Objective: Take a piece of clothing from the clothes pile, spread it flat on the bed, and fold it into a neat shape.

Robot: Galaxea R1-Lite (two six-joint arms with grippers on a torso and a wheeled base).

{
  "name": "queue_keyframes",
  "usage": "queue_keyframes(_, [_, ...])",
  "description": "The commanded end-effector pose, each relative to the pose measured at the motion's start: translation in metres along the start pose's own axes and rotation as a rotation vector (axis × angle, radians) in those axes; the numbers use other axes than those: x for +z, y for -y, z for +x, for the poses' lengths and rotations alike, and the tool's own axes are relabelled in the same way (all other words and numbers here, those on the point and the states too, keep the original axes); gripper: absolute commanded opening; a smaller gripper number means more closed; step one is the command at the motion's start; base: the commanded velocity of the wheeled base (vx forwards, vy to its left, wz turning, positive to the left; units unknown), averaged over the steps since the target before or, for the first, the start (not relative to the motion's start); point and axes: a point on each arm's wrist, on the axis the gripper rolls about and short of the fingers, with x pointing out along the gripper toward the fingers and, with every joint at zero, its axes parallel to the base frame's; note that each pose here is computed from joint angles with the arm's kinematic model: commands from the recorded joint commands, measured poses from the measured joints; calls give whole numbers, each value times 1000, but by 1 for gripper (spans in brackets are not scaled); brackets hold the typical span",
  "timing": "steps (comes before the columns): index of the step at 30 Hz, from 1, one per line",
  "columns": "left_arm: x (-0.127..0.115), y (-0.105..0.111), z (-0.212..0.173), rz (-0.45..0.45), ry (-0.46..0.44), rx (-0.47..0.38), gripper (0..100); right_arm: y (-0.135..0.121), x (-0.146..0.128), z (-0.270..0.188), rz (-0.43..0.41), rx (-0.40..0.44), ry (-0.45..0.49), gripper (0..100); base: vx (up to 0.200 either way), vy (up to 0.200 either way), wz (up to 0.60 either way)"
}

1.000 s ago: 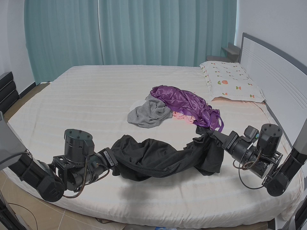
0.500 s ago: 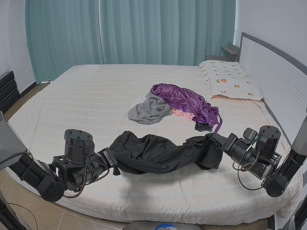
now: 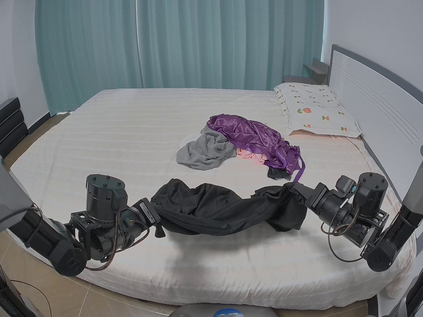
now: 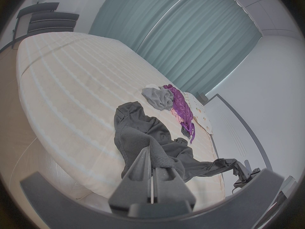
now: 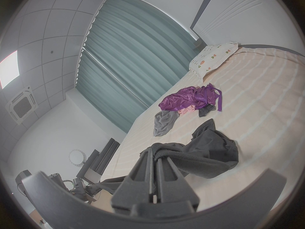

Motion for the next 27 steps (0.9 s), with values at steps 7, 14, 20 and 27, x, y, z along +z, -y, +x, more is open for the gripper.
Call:
queue_keyframes(7, [3, 3, -6, -4, 14, -16, 0, 4, 8, 1, 2, -8, 44, 0, 0, 200, 0])
queue_keyframes(14, [3, 2, -7, -2, 13, -17, 0, 3, 10, 1, 3, 1, 55, 0, 0, 200, 0])
queue_keyframes(20, [5, 4, -11, -3, 21, -29, 0, 4, 13, 2, 6, -1, 68, 0, 0, 200, 0])
queue_keyframes(27, [5, 5, -12, -3, 22, -32, 0, 6, 15, 3, 8, -5, 77, 0, 0, 200, 0])
